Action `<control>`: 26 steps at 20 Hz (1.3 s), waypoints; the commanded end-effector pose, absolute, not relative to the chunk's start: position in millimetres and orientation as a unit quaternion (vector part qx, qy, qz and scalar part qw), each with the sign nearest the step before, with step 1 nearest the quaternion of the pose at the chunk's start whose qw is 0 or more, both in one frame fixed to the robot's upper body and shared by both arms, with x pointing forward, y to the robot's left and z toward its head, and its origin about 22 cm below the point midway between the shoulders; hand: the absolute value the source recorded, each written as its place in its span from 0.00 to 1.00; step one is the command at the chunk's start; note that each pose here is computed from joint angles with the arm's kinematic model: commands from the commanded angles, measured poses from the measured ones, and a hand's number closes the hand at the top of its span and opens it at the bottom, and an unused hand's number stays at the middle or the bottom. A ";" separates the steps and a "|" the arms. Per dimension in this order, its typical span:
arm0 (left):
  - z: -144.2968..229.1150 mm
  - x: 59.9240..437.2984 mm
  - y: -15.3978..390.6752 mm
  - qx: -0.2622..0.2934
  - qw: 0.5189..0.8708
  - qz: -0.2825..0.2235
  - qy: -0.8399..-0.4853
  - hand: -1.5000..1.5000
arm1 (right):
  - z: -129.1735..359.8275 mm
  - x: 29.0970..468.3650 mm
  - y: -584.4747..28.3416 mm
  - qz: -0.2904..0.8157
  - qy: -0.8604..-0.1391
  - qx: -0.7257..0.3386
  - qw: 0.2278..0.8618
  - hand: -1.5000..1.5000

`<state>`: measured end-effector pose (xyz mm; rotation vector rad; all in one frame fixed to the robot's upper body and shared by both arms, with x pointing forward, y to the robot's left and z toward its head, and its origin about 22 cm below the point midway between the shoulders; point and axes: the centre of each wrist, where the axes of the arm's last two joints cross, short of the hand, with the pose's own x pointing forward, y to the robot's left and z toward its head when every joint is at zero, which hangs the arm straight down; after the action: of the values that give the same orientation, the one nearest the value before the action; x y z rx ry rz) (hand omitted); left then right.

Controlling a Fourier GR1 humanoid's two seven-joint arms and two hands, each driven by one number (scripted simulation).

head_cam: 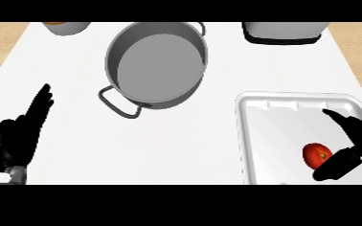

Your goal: Pick the tomato from the tray and place it in the pot

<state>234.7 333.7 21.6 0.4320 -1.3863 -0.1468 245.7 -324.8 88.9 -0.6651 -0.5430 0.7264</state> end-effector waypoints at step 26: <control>31.0 224.7 339.0 0.199 0.750 -0.065 -0.627 0.50 | 32.3 252.0 -342.0 0.394 -0.222 -0.315 0.834 1.00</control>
<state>235.6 334.5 23.9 0.4312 -1.3772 -0.1466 257.6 -331.9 33.6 -0.6824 -0.4749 0.8145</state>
